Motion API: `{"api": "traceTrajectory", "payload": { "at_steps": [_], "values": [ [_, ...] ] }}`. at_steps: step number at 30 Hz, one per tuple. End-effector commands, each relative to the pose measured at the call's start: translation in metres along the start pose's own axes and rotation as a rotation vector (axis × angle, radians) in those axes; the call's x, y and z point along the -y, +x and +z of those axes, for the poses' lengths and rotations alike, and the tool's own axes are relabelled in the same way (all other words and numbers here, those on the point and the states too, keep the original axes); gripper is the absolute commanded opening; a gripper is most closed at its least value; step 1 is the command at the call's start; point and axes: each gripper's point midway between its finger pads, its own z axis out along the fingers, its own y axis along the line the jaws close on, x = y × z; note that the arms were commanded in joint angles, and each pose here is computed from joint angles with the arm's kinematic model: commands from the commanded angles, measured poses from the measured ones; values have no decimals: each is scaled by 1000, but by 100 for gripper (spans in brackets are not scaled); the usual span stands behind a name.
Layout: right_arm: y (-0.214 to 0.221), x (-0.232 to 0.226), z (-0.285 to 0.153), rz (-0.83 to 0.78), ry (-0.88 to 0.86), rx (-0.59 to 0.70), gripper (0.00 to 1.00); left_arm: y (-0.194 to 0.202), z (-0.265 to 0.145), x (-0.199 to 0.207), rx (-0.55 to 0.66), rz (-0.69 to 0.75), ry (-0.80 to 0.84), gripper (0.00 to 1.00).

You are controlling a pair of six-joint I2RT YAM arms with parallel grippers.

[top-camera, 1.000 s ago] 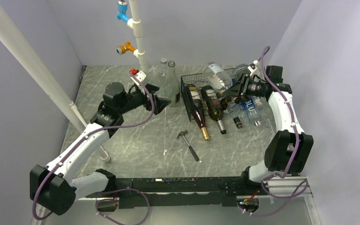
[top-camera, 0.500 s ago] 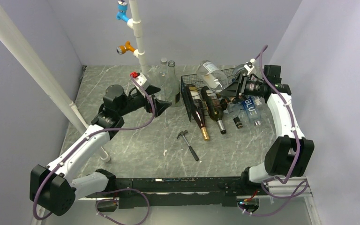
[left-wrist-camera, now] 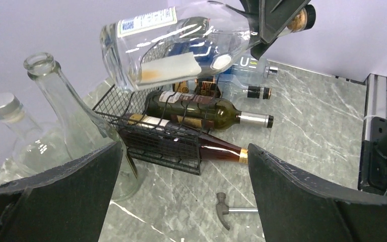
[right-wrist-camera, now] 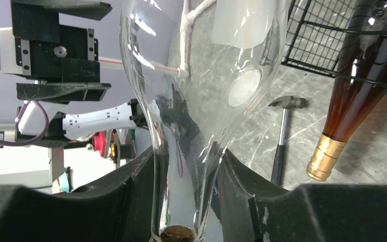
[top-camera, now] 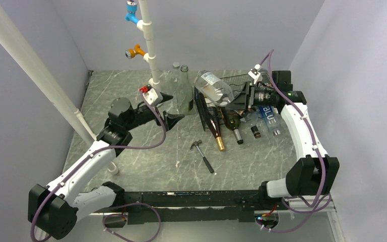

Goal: Take the wine bottle off the wine rack
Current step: Place the wine bottle at the center of the board.

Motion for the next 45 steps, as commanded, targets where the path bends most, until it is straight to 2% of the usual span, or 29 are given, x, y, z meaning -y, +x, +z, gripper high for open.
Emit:
{"api": "traceTrajectory", "payload": {
  "at_steps": [1, 10, 16, 21, 28, 36, 45],
  "values": [
    [0, -72, -11, -319, -217, 2, 0, -21, -6, 8, 79, 162, 28, 99],
    [37, -76, 11, -326, -258, -114, 0, -15, -20, 22, 84, 417, 29, 99],
    [64, -67, 30, -321, -251, -210, 0, 1, -27, 33, 58, 614, 39, 99],
    [83, -56, 45, -341, -215, -281, 0, 21, -28, 45, 7, 701, 95, 100],
    [114, -32, 68, -400, -132, -419, 0, 59, -21, 72, -101, 713, 262, 100],
    [145, -12, 85, -434, -66, -594, 0, 104, -10, 102, -218, 637, 412, 100],
    [154, -8, 91, -481, -5, -671, 0, 121, -3, 123, -245, 572, 486, 100]
  ]
}}
